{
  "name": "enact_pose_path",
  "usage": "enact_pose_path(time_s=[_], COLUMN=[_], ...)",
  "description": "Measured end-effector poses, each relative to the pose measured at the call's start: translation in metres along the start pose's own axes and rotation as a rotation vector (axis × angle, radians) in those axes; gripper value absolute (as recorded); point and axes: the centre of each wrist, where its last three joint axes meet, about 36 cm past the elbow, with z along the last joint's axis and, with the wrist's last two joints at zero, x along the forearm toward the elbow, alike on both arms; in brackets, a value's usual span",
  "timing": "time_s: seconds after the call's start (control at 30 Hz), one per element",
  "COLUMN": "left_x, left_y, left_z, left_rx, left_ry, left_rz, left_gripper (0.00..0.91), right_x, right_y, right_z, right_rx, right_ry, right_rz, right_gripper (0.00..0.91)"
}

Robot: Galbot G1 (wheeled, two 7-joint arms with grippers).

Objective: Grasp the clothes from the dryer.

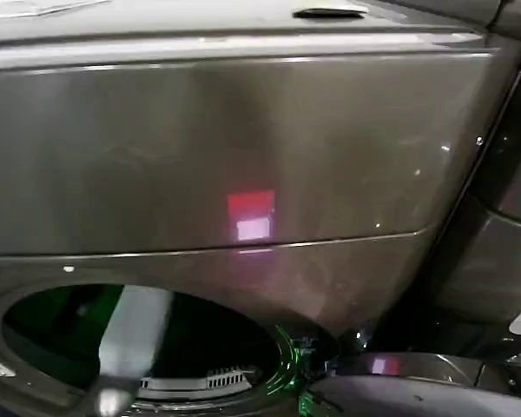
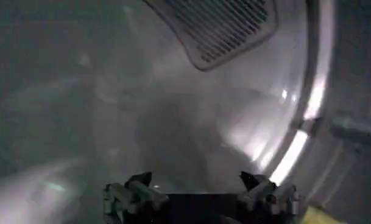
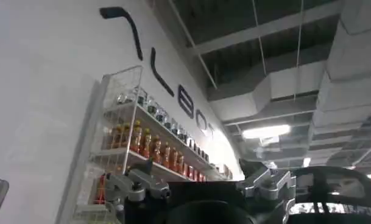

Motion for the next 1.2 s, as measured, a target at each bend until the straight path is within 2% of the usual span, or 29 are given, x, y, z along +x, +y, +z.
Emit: enact_pose_path(time_s=[0.37,0.63,0.87,1.1,1.13,1.17,1.2], left_x=[-0.025,-0.026,-0.039,-0.051,-0.051,-0.052,-0.052], left_y=[0.039,0.058,0.047,0.033,0.032,0.031,0.030], left_z=[-0.019,-0.021,-0.019,-0.014,-0.013,-0.013,-0.013], left_rx=[-0.359,-0.594,-0.703,-0.731,-0.733,-0.735,-0.737], left_ry=[0.162,0.322,0.432,0.484,0.487,0.489,0.490], left_rz=[0.250,0.348,0.416,0.466,0.470,0.473,0.477], left_gripper=[0.907,0.907,0.907,0.907,0.375,0.114,0.000], right_x=[0.002,0.001,0.003,0.004,0.004,0.005,0.005], right_y=[0.000,0.001,0.000,-0.001,-0.001,-0.001,-0.001], right_z=[0.002,0.003,0.004,0.003,0.003,0.004,0.004], right_rx=[0.000,-0.001,0.001,0.006,0.006,0.007,0.007], right_ry=[0.003,0.004,0.006,0.006,0.006,0.007,0.007], right_rz=[0.004,0.005,0.008,0.008,0.008,0.008,0.009], right_gripper=[0.907,0.907,0.907,0.907,0.907,0.907,0.907])
